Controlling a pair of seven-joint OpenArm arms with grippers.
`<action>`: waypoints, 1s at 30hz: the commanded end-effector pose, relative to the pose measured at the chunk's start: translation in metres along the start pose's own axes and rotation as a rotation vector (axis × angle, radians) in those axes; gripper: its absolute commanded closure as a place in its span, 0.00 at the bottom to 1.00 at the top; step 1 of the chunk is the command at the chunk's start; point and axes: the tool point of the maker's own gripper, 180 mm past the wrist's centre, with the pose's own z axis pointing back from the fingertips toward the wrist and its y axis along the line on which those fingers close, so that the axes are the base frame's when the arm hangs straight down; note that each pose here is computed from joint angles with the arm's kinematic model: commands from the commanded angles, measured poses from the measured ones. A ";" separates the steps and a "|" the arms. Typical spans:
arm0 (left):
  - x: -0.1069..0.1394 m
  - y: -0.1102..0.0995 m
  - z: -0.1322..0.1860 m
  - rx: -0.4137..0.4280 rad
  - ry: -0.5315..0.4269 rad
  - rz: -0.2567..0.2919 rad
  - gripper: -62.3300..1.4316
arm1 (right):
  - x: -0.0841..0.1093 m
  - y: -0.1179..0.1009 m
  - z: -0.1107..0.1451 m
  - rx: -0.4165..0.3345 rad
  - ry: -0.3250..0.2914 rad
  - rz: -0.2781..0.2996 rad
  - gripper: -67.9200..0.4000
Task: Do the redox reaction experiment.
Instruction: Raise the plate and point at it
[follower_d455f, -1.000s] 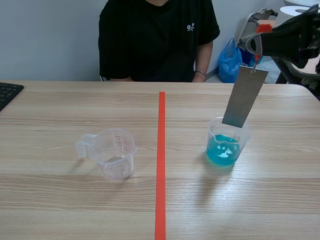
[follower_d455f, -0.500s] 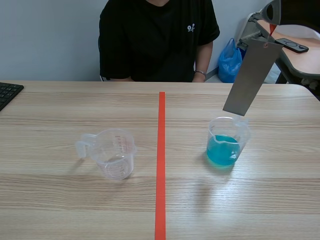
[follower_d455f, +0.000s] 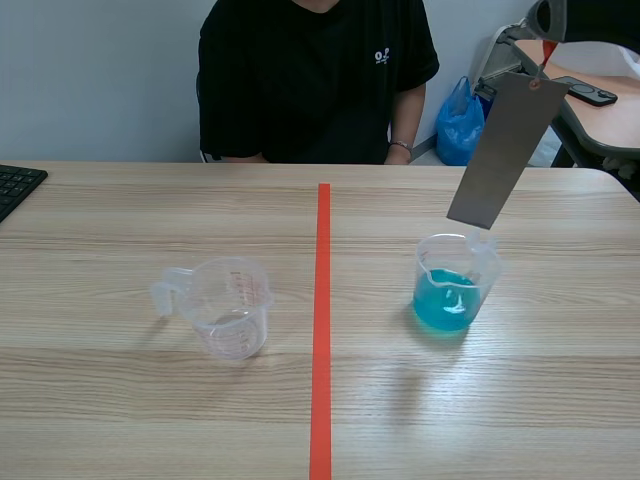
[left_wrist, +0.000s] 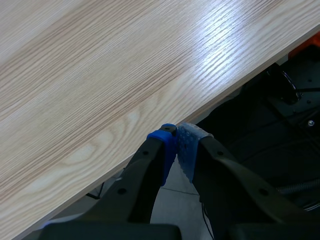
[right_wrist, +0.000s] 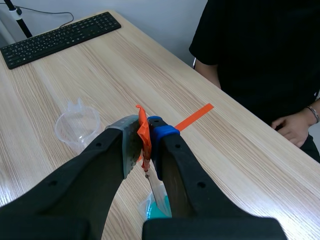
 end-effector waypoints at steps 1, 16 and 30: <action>0.011 0.020 0.000 0.011 -0.040 -0.035 0.91 | 0.015 -0.002 0.005 -0.006 -0.033 0.026 0.97; 0.073 0.153 -0.054 0.063 -0.224 -0.046 0.91 | 0.015 -0.002 0.005 -0.006 -0.031 0.025 0.97; 0.148 0.175 -0.168 -0.023 -0.291 -0.093 0.91 | 0.014 -0.002 0.005 -0.006 -0.030 0.025 0.97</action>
